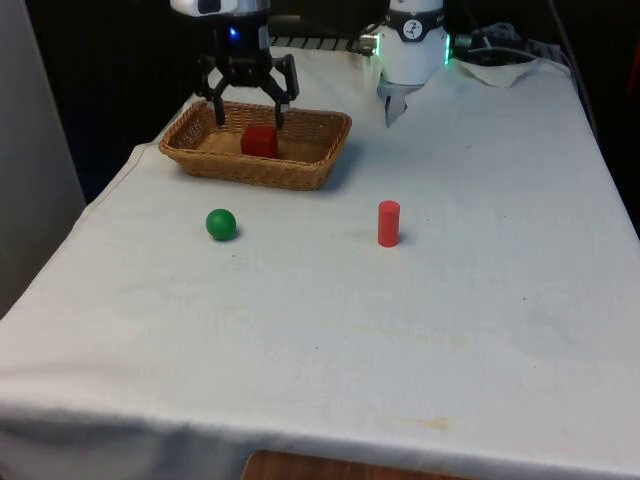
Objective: Pick up the object to the left of the cylinder and place it into the basket.
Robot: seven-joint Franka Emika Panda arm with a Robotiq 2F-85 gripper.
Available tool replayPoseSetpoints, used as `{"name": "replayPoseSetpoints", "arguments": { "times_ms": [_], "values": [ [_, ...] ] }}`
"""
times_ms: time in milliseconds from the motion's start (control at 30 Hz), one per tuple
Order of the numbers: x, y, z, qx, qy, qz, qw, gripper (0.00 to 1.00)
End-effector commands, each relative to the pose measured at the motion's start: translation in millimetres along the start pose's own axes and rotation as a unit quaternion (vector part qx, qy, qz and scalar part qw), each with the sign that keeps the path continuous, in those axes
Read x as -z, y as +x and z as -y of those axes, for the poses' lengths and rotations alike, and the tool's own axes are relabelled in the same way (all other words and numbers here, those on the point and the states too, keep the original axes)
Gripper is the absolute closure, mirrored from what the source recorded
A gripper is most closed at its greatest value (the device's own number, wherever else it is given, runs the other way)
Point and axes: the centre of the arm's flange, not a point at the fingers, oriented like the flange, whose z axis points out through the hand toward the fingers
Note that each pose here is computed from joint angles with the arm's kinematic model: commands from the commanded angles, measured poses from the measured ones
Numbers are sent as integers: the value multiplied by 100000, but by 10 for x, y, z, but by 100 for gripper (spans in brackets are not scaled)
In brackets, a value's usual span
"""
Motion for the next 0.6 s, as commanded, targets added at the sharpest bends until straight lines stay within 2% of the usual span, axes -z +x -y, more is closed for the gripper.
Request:
{"name": "replayPoseSetpoints", "arguments": {
  "times_ms": [0,233,267,300,433,500,533,567],
  "values": [
    [15,27,20,212,-439,726,99996,0],
    [85,158,120,1373,-696,742,99985,0],
    [82,150,105,1310,-338,144,99991,0],
    [92,174,129,1483,-754,714,99984,0],
    [116,232,172,2000,-853,665,99974,0],
    [136,277,205,2451,-1034,550,99963,0],
    [136,273,201,2534,-547,-91,99966,0],
    [140,290,220,2585,-1094,584,99959,0]
  ]
}}
